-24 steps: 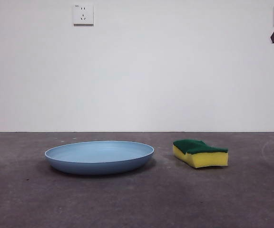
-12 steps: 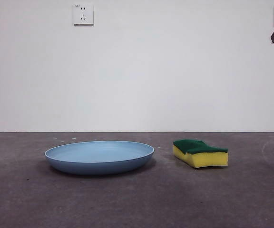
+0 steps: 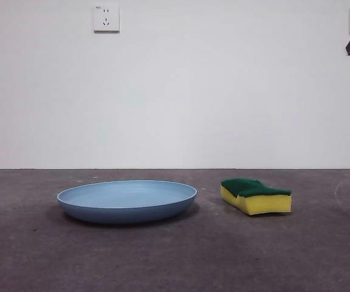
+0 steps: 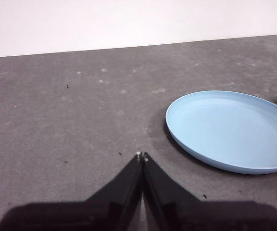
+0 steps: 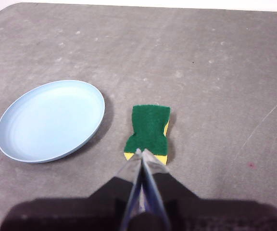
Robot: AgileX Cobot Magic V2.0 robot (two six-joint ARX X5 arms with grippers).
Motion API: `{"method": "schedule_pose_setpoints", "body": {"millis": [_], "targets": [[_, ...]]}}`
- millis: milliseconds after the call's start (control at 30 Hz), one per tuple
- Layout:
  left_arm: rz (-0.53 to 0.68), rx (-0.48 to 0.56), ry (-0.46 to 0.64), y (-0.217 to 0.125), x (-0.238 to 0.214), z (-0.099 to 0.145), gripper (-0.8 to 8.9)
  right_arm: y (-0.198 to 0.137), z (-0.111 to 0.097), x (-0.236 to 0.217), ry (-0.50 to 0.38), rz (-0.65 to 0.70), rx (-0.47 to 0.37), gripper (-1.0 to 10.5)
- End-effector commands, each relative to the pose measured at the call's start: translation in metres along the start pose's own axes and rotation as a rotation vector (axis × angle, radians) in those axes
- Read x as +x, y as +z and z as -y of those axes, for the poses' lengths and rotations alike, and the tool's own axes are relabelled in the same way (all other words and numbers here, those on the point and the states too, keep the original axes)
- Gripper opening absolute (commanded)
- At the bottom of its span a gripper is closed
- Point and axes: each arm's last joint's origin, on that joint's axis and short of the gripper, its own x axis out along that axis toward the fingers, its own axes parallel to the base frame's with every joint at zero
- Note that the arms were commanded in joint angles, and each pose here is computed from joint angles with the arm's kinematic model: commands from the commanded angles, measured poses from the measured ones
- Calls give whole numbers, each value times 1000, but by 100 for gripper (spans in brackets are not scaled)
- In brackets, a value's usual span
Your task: Pick up the plate,pick up the cloth,clean the plate with the cloth
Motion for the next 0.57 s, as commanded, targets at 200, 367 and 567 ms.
{"method": "schedule_pose_setpoints", "body": {"millis": [200,367,567], "targets": [[-12,-5,5,-4,1,0,-3,0,0,-2,-1,15,-16,0],[-12,-5,5,-4,1,0,-3,2,18,-25,-98,129,-70,0],[-12,-5,5,-4,1,0,-3,-17,38,-40,-224,231,-38,0]]}}
